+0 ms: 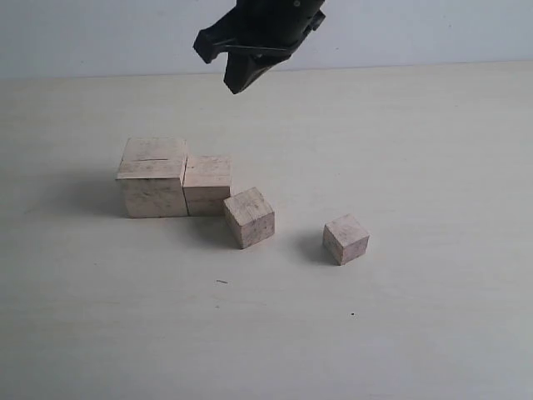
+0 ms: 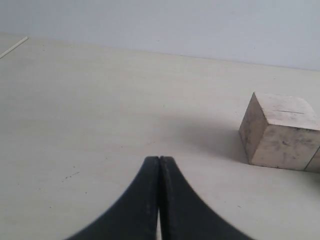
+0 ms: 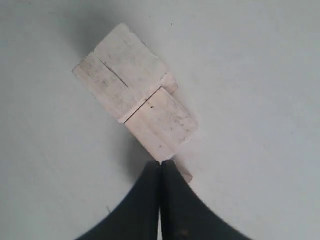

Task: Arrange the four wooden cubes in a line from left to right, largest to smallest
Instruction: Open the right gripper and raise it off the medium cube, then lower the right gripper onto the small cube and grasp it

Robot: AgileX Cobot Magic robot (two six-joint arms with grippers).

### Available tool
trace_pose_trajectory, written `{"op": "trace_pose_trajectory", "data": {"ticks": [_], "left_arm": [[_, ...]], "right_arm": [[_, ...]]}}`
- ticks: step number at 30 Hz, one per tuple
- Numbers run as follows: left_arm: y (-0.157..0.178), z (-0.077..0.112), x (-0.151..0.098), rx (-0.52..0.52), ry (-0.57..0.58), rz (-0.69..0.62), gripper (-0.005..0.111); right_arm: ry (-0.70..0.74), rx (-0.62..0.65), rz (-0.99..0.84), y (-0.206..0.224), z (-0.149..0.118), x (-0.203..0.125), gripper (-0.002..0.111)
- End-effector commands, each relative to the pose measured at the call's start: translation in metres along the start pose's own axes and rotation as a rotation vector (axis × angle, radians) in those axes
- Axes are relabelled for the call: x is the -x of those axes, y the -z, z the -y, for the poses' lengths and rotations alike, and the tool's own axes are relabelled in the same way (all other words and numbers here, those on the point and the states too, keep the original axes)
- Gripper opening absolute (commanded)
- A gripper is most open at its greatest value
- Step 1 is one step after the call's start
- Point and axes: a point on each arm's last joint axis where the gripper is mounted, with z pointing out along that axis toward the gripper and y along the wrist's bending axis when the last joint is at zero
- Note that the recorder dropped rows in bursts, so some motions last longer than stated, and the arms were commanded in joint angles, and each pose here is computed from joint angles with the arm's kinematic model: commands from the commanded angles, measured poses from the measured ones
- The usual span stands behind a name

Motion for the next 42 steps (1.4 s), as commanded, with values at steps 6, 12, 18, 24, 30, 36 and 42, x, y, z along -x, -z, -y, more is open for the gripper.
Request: {"op": "trace_pose_trajectory", "data": {"ticks": [6,12,18,24,30,36,42], "left_arm": [[0.000,0.000,0.001,-0.007,0.001,0.015,0.000],[0.000,0.000,0.001,-0.007,0.001,0.015,0.000],[0.000,0.000,0.001,-0.007,0.001,0.015,0.000],[0.000,0.000,0.001,-0.007,0.001,0.015,0.000],[0.000,0.000,0.001,-0.007,0.001,0.015,0.000],[0.000,0.000,0.001,-0.007,0.001,0.015,0.000],[0.000,0.000,0.001,-0.007,0.001,0.015,0.000]], "right_arm": [[-0.157,-0.145,-0.092,-0.033,-0.035,-0.042,0.000],[-0.117,-0.206,-0.125,-0.075,-0.064,-0.067,0.000],[-0.127,-0.230,-0.214,-0.085,-0.061,-0.076,0.025],[-0.126,-0.256,-0.232,-0.086,-0.058,-0.078,0.070],[-0.176,-0.372,-0.171,-0.084,-0.048,-0.073,0.076],[-0.171,-0.369,-0.169,-0.085,-0.048,-0.073,0.075],[-0.159,-0.360,-0.225,-0.105,-0.045,-0.080,0.076]]}}
